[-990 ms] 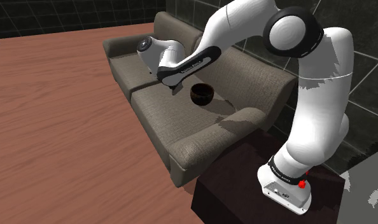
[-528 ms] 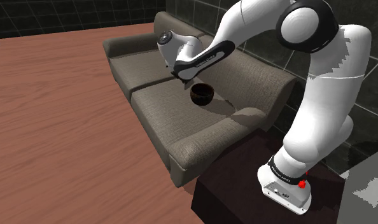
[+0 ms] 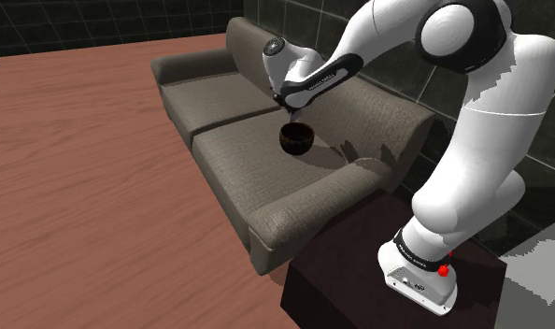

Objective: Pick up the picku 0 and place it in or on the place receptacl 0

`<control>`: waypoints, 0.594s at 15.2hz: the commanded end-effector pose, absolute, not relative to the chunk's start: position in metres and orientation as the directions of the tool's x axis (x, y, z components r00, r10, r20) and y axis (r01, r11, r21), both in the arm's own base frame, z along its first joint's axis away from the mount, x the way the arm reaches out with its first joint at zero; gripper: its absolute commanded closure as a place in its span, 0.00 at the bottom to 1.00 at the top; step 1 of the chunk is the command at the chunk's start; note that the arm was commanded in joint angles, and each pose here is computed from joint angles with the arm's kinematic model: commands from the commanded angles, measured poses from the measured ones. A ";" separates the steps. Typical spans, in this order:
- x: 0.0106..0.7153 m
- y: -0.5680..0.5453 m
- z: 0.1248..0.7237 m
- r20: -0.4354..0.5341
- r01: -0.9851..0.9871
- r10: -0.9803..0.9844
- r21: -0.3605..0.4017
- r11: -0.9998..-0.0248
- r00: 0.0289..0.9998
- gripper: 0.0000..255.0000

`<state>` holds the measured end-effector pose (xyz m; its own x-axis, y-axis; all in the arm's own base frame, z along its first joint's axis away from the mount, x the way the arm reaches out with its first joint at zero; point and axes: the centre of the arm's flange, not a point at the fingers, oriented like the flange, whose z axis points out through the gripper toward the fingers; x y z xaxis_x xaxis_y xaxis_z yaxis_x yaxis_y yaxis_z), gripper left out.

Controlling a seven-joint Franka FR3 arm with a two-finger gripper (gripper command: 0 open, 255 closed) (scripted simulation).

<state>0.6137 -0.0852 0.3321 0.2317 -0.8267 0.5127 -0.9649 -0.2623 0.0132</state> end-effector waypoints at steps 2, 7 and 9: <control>0.610 -0.102 0.327 0.513 -0.965 -0.826 0.014 -0.264 0.233 1.00; 0.610 -0.102 0.301 0.513 -0.965 -0.826 0.014 -0.264 0.233 1.00; 0.610 -0.102 0.290 0.513 -0.965 -0.826 0.014 -0.264 0.233 1.00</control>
<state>0.6097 -0.1024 0.2955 0.2332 -0.8263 0.5126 -0.9646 -0.2635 0.0141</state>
